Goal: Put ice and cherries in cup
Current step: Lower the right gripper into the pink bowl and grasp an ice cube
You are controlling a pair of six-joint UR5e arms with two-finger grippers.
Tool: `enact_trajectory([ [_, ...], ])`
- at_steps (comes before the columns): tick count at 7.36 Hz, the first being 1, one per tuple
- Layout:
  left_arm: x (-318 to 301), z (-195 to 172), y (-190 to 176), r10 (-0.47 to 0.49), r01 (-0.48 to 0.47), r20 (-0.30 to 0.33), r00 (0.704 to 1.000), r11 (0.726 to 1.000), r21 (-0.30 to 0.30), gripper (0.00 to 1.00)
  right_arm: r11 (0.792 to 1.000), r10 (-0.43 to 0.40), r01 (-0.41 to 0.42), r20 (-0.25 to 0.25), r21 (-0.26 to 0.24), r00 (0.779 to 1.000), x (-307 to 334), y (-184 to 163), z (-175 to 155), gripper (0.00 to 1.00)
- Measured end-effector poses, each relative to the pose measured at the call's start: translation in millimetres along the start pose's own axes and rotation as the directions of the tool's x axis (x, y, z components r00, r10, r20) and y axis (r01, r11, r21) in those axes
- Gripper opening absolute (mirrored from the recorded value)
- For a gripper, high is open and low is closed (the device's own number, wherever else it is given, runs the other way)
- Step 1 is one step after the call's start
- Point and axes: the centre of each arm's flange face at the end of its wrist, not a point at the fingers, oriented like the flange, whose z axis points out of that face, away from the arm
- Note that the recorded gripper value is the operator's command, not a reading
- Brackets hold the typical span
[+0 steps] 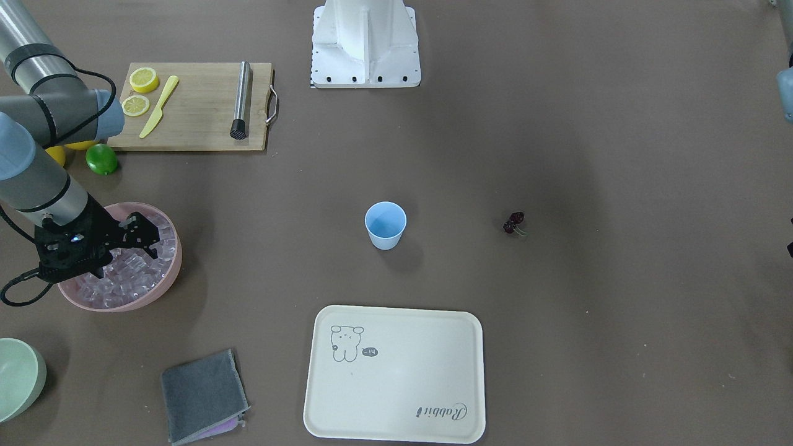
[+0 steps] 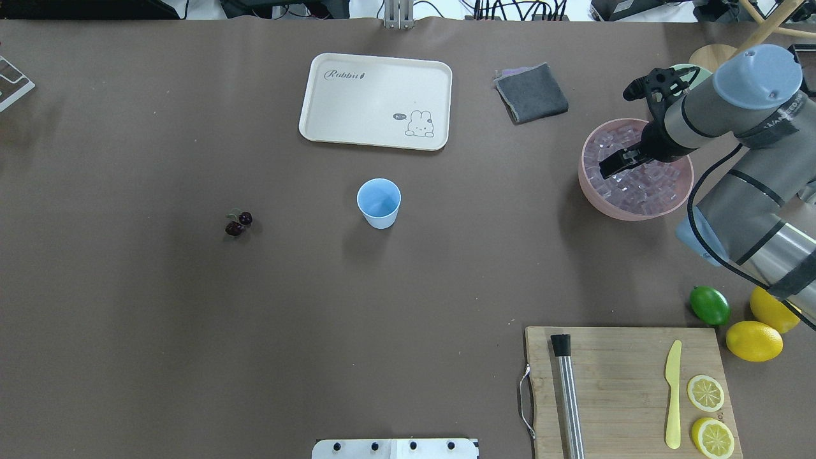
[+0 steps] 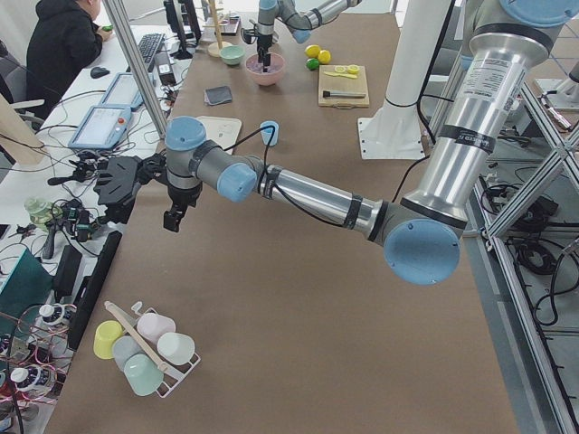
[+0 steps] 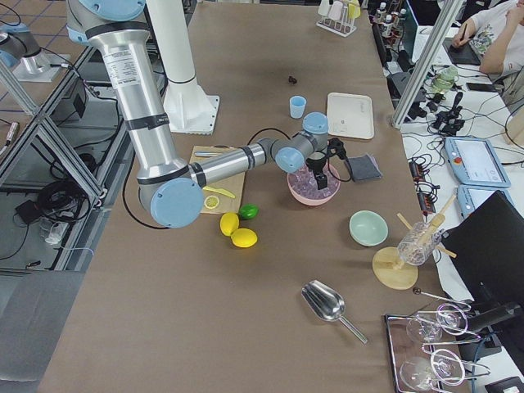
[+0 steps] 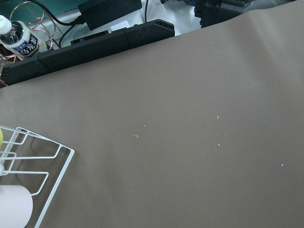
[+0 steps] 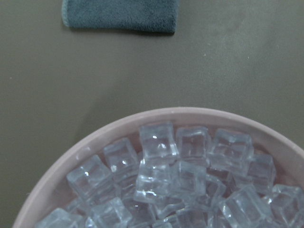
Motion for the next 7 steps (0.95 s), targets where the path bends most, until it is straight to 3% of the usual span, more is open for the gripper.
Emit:
enact_trajectory([
  [4,-7,13,-5,-0.004,0.004,0.0,1.0,1.0,-0.01,0.98,1.0,0.007,-0.007,0.01,0.013,1.0,-2,7,-6,0.15],
  [7,-18,26,-1,0.002,-0.002,-0.001,1.0,1.0,-0.003,0.98,0.999,0.049,-0.049,0.01,0.021,0.999,-3,13,-12,0.15],
])
